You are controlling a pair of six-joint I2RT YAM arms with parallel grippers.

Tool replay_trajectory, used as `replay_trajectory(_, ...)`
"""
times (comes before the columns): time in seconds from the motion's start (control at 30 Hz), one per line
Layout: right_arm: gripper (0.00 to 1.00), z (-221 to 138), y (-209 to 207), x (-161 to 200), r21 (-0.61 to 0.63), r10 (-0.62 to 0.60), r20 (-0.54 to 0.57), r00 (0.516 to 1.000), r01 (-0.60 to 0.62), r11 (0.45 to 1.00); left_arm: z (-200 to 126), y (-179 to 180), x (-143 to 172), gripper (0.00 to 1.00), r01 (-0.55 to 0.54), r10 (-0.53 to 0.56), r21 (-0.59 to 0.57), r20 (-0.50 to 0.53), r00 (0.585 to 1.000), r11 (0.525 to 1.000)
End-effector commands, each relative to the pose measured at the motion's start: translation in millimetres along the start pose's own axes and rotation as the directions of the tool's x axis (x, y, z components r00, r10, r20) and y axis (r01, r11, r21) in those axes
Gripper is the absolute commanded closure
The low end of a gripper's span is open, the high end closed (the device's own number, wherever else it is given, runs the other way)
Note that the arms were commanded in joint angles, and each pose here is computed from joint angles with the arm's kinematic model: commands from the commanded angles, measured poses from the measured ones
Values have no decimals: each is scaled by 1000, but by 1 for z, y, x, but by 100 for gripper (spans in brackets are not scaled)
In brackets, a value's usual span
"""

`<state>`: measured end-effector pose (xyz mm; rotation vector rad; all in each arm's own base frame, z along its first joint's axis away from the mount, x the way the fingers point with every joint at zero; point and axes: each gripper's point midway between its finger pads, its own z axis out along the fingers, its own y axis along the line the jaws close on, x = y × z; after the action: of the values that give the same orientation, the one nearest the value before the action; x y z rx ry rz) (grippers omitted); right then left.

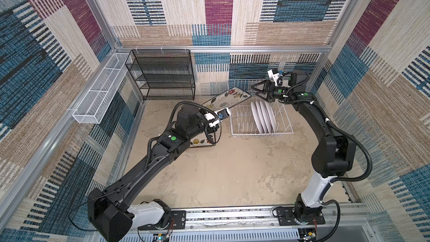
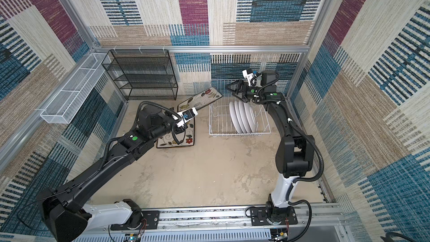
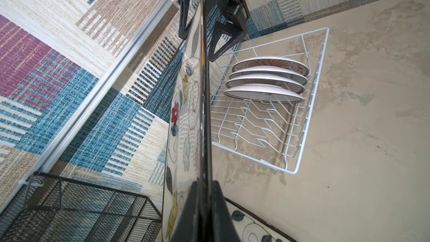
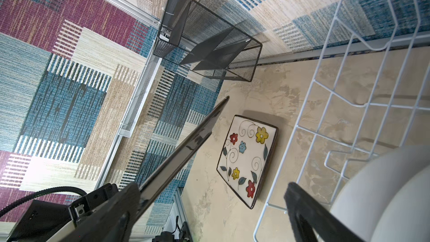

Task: Unload the plates from the dish rack
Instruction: Pick up a plate from the dish rack.

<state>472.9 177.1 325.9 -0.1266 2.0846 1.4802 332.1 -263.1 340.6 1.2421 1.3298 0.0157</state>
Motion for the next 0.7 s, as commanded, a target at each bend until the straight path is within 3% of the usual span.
replay_trajectory(0.0,2,5,6,17,-42,29,-69,997,-32,999,-9,40,-43,100,-151,182,-218,129,975,964)
replay_trajectory(0.33,12,19,3,49,-64,54,-145,988,-64,996,4,21,-38,100,-273,298,-219,92,950,937)
replay_trajectory(0.67,36,28,3,67,-90,84,-209,974,-104,990,15,4,-30,100,-391,411,-216,58,910,895)
